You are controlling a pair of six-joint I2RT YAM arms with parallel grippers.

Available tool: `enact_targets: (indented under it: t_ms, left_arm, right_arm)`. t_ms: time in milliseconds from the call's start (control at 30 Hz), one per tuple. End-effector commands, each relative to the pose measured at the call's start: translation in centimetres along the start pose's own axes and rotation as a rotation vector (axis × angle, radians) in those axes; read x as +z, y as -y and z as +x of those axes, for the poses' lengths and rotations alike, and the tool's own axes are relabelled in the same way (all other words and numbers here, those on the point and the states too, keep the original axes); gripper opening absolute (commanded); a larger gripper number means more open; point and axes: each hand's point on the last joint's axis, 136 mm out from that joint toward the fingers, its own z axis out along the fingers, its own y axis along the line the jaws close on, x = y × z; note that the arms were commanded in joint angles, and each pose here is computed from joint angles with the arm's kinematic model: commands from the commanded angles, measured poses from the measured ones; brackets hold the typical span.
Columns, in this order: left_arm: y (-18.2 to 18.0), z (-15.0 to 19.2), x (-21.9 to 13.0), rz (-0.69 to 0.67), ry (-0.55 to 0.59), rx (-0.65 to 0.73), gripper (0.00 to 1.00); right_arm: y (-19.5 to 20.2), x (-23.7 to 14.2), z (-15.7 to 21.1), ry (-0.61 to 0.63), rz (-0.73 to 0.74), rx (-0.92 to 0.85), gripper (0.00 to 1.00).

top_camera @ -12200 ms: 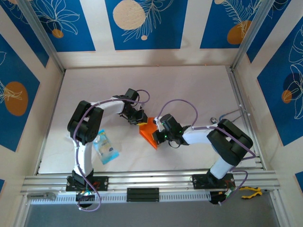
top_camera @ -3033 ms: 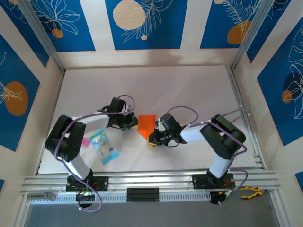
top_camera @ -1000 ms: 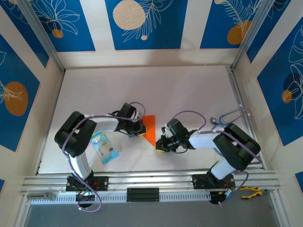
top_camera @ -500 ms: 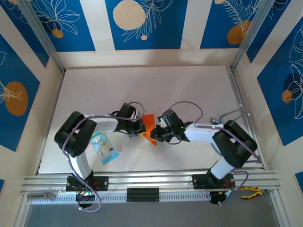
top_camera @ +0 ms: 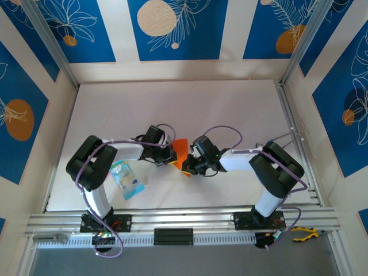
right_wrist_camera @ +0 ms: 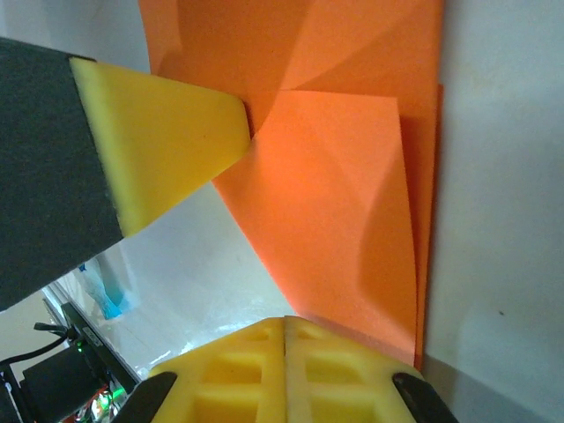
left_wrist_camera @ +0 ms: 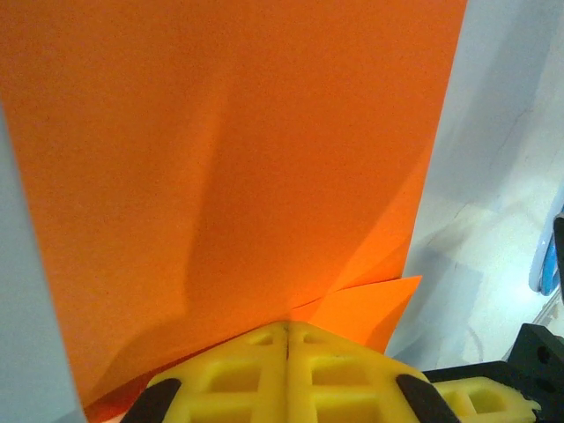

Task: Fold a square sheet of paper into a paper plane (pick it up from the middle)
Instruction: Third fold the triangle at the center of the table.

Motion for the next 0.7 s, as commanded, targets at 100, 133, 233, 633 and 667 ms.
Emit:
enact_targets:
  t_ms: [100, 133, 233, 633, 667]
  left_arm:
    - [-1.8, 0.3, -0.2, -0.073, -0.005, -0.018, 0.02]
    - [-1.8, 0.3, -0.2, -0.072, -0.004, -0.017, 0.02]
    - [-1.7, 0.1, -0.4, -0.073, 0.003, -0.014, 0.02]
    - [-1.8, 0.2, -0.2, -0.07, -0.001, -0.016, 0.02]
    - [-1.7, 0.1, -0.2, -0.068, 0.0, -0.016, 0.02]
  right_arm:
    - [-0.3, 0.4, 0.0, -0.007, -0.011, 0.01, 0.05]
    - [-0.4, 0.4, 0.0, -0.006, -0.011, 0.01, 0.05]
    - [-0.4, 0.4, -0.2, 0.0, -0.016, 0.014, 0.05]
    - [2.9, 1.5, 1.0, -0.024, 0.052, 0.085, 0.05]
    - [3.0, 1.4, 1.1, -0.024, 0.05, 0.087, 0.05]
